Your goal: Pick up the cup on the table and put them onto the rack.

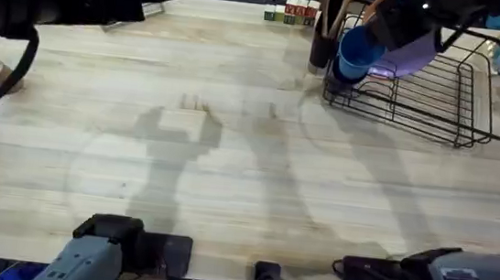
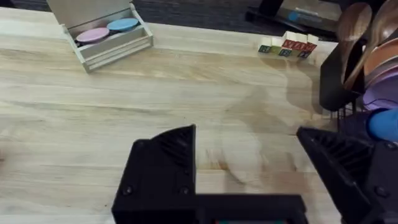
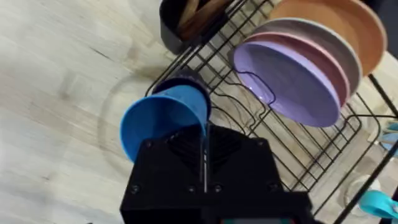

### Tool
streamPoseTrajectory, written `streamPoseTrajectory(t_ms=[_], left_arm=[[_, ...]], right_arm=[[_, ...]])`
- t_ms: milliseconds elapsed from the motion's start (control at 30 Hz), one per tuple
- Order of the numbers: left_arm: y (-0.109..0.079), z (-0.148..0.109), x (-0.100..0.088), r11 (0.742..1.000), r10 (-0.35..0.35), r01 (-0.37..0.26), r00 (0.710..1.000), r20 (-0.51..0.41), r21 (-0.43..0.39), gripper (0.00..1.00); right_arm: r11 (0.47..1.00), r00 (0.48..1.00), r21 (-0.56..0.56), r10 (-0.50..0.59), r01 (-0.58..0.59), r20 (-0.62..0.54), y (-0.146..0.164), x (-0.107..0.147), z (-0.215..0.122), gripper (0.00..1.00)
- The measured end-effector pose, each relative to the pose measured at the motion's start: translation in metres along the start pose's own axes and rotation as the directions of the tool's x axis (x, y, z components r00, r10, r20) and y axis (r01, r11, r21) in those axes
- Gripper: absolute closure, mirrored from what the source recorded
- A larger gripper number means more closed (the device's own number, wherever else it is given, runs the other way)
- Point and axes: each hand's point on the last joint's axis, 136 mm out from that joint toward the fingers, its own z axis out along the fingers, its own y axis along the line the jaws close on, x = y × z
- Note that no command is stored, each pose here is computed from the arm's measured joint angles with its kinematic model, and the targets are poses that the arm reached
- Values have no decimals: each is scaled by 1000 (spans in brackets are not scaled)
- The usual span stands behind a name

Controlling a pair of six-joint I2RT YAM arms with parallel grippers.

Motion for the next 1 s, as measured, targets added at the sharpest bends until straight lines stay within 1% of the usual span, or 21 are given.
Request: streamPoseTrajectory(t_ms=[333,533,567,600,667,700,733,800,833,900,933,1000], left_arm=[[0,0,0,1000,0,0,1000,0,0,7],[0,0,0,1000,0,0,1000,0,0,7],[0,0,0,1000,0,0,1000,0,0,7],[0,0,0,1000,0,0,1000,-1,0,7],[0,0,0,1000,0,0,1000,0,0,7],[0,0,0,1000,0,0,1000,0,0,7],[0,0,0,1000,0,0,1000,0,0,7],[0,0,0,1000,0,0,1000,0,0,8],[0,0,0,1000,0,0,1000,0,0,7],[0,0,0,1000,0,0,1000,0,0,7],[0,0,0,1000,0,0,1000,-1,0,7],[0,0,0,1000,0,0,1000,-1,0,7]], right_arm=[[999,996,-29,-18,15,-93,10,9,39,969],[1000,995,-29,-16,13,-102,9,10,43,969],[1000,995,-29,-14,11,-102,9,10,43,934],[999,995,-29,-15,12,-102,9,10,43,821],[999,995,-30,-16,13,-102,9,10,43,539],[999,995,-30,-19,16,-102,9,10,43,432],[999,995,-30,-19,16,-103,9,11,43,397],[999,995,-28,-18,16,-97,8,10,36,273],[1000,996,-27,-17,15,-92,7,10,31,207],[1000,997,-20,-15,14,-70,3,8,15,44],[1000,999,-14,-10,9,-53,1,6,5,16],[1000,1000,-1,-2,2,-13,-4,4,-18,6]])
